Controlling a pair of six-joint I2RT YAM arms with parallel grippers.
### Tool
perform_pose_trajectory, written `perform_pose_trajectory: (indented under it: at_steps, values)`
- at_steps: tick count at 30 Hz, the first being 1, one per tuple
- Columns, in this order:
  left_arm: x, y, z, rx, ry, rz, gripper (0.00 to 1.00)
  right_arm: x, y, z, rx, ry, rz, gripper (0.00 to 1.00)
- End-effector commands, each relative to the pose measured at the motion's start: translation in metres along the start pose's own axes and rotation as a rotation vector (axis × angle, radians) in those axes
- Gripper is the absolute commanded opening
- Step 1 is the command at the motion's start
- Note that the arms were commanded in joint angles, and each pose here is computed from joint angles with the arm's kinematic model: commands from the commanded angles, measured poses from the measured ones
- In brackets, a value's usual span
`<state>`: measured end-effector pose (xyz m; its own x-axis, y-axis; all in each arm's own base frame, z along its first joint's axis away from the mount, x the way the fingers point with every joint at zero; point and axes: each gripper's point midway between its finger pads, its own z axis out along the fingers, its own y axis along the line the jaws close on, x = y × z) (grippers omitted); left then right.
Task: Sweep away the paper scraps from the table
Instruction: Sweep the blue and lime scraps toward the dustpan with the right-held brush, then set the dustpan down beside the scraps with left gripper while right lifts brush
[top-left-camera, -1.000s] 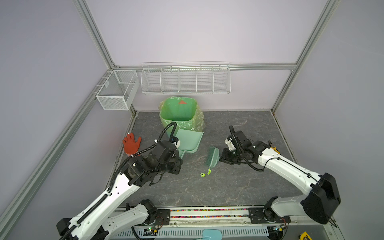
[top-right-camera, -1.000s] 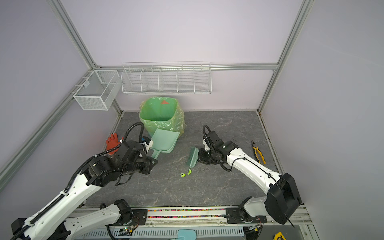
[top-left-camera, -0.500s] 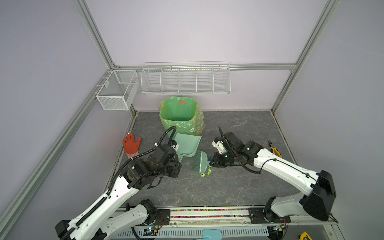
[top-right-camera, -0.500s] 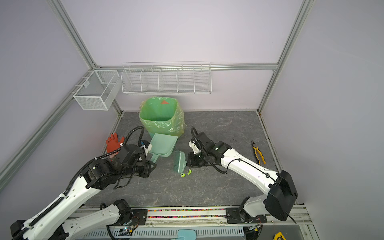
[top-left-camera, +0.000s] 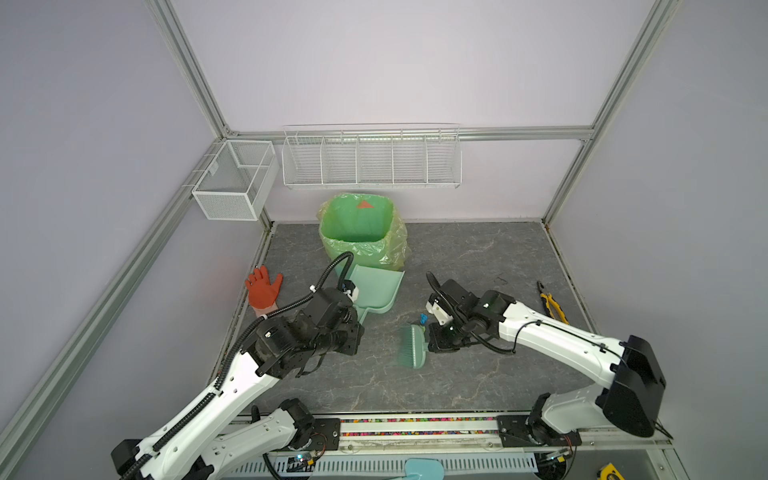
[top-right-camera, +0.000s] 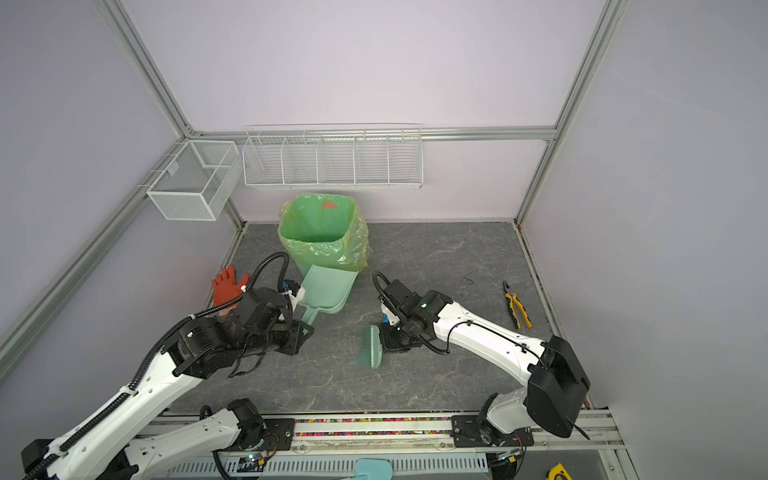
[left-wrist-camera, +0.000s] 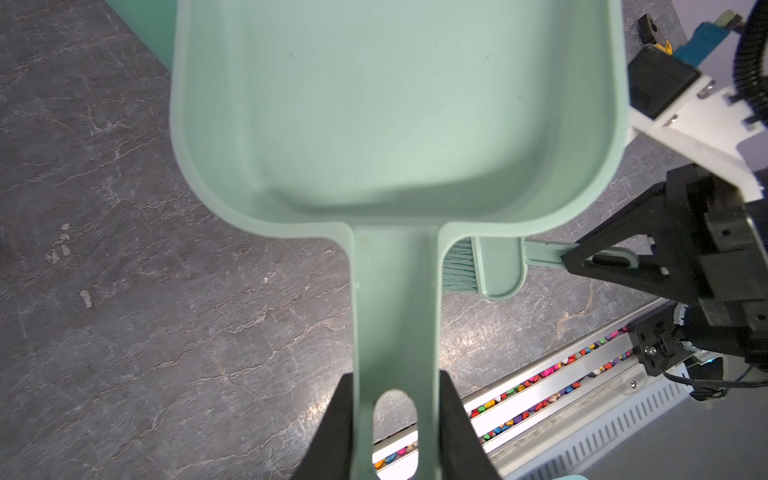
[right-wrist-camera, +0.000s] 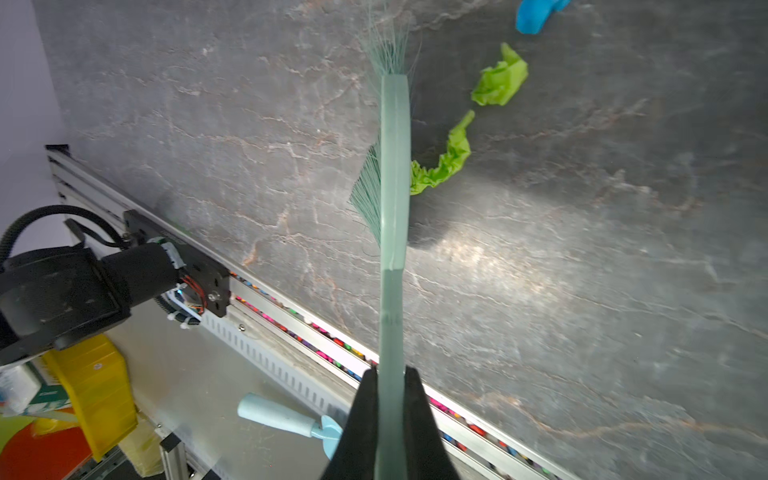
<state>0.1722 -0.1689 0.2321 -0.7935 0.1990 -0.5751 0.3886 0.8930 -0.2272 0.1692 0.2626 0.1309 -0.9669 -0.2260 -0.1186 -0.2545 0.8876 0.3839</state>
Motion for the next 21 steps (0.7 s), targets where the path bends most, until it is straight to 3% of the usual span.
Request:
perform_pose_trajectory:
  at_steps: [1,5,15,21]
  values:
    - [0.000,-0.004,0.007,0.009,0.006,0.027,0.00,0.012,-0.043,-0.016,0.152,0.026,0.015,0.07]
    - [0.003,-0.008,0.014,0.017,0.017,0.031,0.00,-0.002,-0.056,-0.031,0.140,-0.020,0.036,0.07]
    - [0.016,-0.026,0.034,0.016,0.088,0.095,0.00,-0.044,-0.036,-0.069,0.002,-0.156,0.031,0.07]
    - [0.027,-0.026,0.043,0.026,0.119,0.099,0.00,-0.060,-0.050,-0.076,0.035,-0.179,0.073,0.07]
